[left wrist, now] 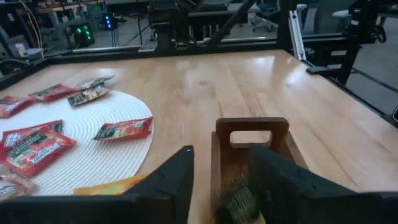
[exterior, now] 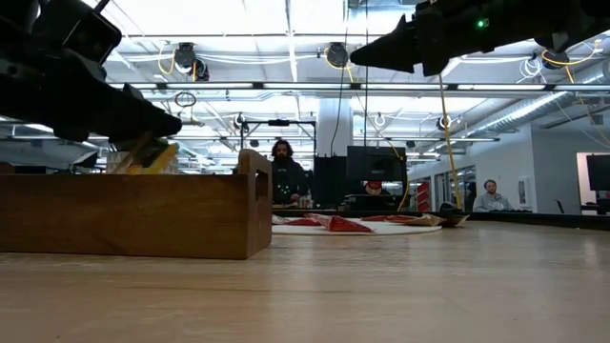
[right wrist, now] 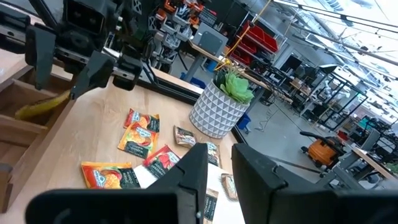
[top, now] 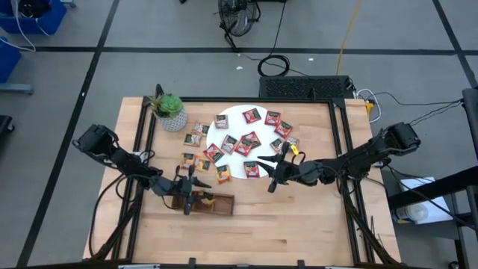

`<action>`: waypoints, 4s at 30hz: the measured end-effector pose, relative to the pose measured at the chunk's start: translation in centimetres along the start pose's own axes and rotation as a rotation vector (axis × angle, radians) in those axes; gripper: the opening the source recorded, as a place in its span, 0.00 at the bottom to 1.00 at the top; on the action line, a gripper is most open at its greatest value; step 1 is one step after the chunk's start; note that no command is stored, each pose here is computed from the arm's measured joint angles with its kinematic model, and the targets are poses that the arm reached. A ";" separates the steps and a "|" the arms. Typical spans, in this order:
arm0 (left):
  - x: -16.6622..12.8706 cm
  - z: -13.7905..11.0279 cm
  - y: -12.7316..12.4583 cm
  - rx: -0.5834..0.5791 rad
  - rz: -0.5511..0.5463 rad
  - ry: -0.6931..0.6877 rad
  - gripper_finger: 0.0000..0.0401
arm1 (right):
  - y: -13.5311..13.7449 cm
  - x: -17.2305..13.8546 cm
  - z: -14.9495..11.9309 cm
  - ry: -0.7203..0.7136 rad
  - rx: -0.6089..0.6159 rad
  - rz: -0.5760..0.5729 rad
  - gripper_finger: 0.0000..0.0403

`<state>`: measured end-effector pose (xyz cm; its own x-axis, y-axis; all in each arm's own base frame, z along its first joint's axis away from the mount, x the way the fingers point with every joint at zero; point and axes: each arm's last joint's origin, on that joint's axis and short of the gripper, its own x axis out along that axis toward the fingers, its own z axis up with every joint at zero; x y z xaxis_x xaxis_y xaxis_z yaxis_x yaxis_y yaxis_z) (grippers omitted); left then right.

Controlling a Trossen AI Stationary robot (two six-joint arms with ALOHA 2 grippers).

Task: Pick & Place Tea
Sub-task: Put the orange tea bag into the middle section of the wooden organizer

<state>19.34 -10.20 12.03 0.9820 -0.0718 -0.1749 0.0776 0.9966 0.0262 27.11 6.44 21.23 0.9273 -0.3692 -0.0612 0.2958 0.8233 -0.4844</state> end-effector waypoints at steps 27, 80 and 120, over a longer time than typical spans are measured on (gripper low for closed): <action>3.5 12.9 -4.1 0.390 -0.176 0.882 0.01 | 0.1 0.0 -0.2 0.021 -0.019 0.010 0.15; 9.0 5.7 -1.5 0.222 -0.372 1.212 0.01 | 0.3 0.0 -0.7 0.057 -0.040 0.028 0.15; 9.7 4.0 -1.7 0.322 -0.110 1.232 0.00 | 0.3 0.0 -0.7 0.057 -0.024 0.028 0.15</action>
<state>29.43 -12.73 14.20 0.1732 0.1030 -0.9795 0.3555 0.9210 0.1597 27.04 6.42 20.51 0.9204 -0.3706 -0.1243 0.2636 0.8233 -0.5027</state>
